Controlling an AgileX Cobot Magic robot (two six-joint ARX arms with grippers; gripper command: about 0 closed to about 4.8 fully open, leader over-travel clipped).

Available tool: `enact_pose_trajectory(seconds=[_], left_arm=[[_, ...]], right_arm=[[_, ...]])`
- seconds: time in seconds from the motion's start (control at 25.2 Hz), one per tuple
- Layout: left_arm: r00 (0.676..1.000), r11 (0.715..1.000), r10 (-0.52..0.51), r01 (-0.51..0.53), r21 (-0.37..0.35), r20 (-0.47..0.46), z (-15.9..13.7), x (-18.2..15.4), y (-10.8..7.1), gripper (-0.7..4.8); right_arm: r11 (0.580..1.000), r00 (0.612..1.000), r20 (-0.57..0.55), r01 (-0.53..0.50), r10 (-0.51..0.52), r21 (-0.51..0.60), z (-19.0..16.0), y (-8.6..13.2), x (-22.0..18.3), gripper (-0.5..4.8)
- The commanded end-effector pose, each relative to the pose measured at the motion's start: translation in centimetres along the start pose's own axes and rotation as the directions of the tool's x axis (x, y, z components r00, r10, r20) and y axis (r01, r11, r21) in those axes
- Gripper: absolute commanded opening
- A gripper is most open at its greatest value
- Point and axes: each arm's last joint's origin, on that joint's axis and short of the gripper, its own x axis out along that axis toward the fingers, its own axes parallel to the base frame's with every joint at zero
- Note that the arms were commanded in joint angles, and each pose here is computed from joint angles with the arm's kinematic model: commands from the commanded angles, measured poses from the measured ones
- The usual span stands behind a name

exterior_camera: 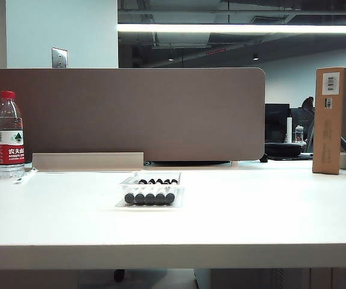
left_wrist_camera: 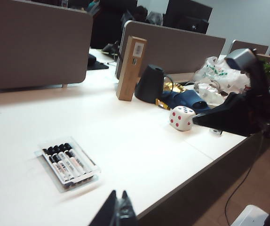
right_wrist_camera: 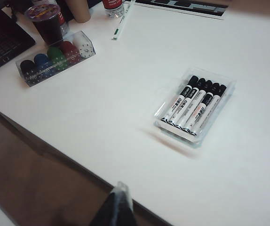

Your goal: Pick up the markers scattered on the table and put them into the packaging box, making sure the markers fit the shape of the box's grooves.

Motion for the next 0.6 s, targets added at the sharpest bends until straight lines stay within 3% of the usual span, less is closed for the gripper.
enact_pose_trajectory(seconds=[0.04, 0.32, 0.44, 0.56, 0.6], left_arm=[[1.000, 1.000, -0.010, 0.010, 0.001, -0.001, 0.07, -0.01, -0.04, -0.05], [1.000, 1.000, -0.010, 0.010, 0.011, -0.001, 0.06, -0.02, -0.04, -0.05], [1.000, 0.984, 0.004, -0.005, 0.177, 0.008, 0.12, -0.02, -0.01, -0.05], [1.000, 0.973, 0.027, -0.026, 0.229, 0.000, -0.15, 0.13, -0.01, -0.05], [0.999, 0.958, 0.039, -0.032, 0.284, -0.019, -0.63, 0.67, 0.11, -0.05]], right_arm=[[1.000, 1.000, 0.015, -0.006, 0.006, 0.009, 0.24, 0.06, -0.12, -0.08], [1.000, 1.000, 0.015, -0.005, 0.005, 0.009, 0.24, 0.05, -0.12, -0.08], [1.000, 1.000, 0.015, -0.006, 0.005, 0.009, 0.24, 0.05, -0.12, -0.08], [1.000, 1.000, 0.015, -0.006, 0.005, 0.009, 0.24, 0.05, -0.12, -0.08], [1.000, 1.000, 0.016, -0.005, 0.005, 0.009, 0.24, 0.05, -0.12, -0.08]])
